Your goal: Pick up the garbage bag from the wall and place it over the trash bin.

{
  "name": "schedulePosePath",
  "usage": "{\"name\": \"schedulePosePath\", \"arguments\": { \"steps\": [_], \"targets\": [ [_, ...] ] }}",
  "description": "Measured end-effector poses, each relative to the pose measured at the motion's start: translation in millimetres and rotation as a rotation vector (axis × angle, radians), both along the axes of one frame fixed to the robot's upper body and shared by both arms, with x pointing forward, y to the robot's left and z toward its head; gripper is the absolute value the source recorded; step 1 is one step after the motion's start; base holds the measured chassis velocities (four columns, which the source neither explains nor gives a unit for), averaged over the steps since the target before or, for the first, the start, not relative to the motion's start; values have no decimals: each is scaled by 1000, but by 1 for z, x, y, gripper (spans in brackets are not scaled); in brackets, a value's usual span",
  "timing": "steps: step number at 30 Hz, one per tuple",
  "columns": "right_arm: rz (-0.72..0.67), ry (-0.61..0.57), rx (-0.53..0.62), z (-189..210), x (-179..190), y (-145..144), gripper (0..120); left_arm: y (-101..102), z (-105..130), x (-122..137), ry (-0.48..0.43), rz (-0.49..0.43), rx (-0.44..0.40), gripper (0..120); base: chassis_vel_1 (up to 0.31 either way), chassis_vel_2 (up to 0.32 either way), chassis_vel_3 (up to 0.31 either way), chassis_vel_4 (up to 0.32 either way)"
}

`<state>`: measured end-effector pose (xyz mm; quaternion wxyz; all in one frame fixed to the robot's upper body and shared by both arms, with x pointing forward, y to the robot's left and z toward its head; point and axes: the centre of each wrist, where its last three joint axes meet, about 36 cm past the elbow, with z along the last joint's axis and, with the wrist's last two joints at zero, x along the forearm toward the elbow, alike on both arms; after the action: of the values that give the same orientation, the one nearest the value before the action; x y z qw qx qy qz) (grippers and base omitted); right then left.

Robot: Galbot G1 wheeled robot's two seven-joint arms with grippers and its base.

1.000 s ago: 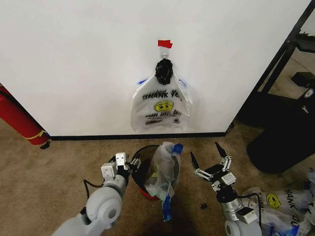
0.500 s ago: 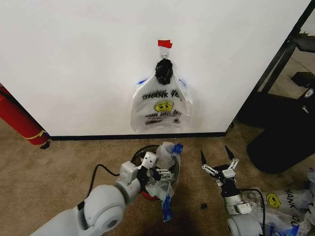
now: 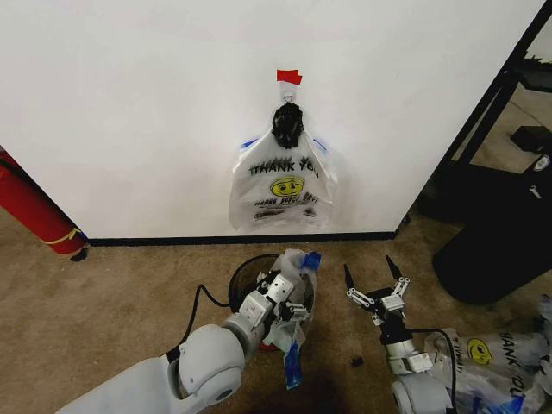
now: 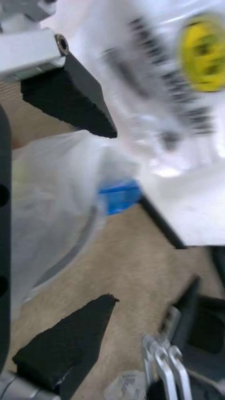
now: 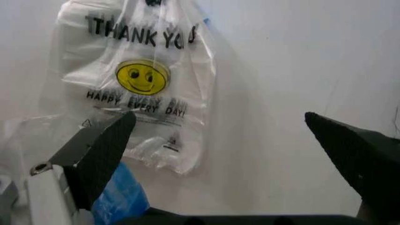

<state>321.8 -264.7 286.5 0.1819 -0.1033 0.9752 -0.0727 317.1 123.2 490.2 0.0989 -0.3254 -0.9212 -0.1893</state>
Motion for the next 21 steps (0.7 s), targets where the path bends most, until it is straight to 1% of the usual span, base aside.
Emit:
{"name": "schedulePosePath", "arguments": {
  "steps": [1, 3, 4, 7, 8, 12, 13, 14, 18, 20, 21],
  "targets": [
    [-1, 1, 3, 0, -1, 1, 100, 0, -3, -3, -54, -26, 23, 100, 0, 0, 0, 0],
    [-3, 3, 8, -1, -2, 2, 100, -1, -11, -5, -124, -67, 75, 100, 0, 0, 0, 0],
    [-4, 3, 9, -1, -2, 3, 100, -2, -15, -6, -137, -83, 97, 100, 0, 0, 0, 0],
    [-3, 1, 10, 0, -3, 3, 100, -5, -23, -11, -141, -120, 153, 100, 0, 0, 0, 0],
    [-3, 1, 10, 0, -3, 3, 100, -5, -23, -11, -141, -120, 153, 100, 0, 0, 0, 0],
    [-2, 0, 11, 2, -3, 4, 100, -7, -28, -13, -140, -147, 238, 100, 0, 0, 0, 0],
    [-2, -1, 11, 2, -3, 5, 100, -6, -30, -12, -153, -148, 269, 100, 0, 0, 0, 0],
    [-2, -1, 11, 2, -3, 5, 100, -6, -30, -12, -153, -148, 269, 100, 0, 0, 0, 0],
    [-2, -2, 15, 2, -3, 6, 100, 1, -37, -6, -218, -134, 369, 100, 0, 0, 0, 0],
    [-2, -2, 15, 2, -3, 7, 100, 1, -37, -6, -221, -131, 376, 100, 0, 0, 0, 0],
    [-1, -2, 17, 2, -3, 8, 100, 3, -37, -6, -226, -121, 394, 99, 0, 0, 0, 0]
  ]
}}
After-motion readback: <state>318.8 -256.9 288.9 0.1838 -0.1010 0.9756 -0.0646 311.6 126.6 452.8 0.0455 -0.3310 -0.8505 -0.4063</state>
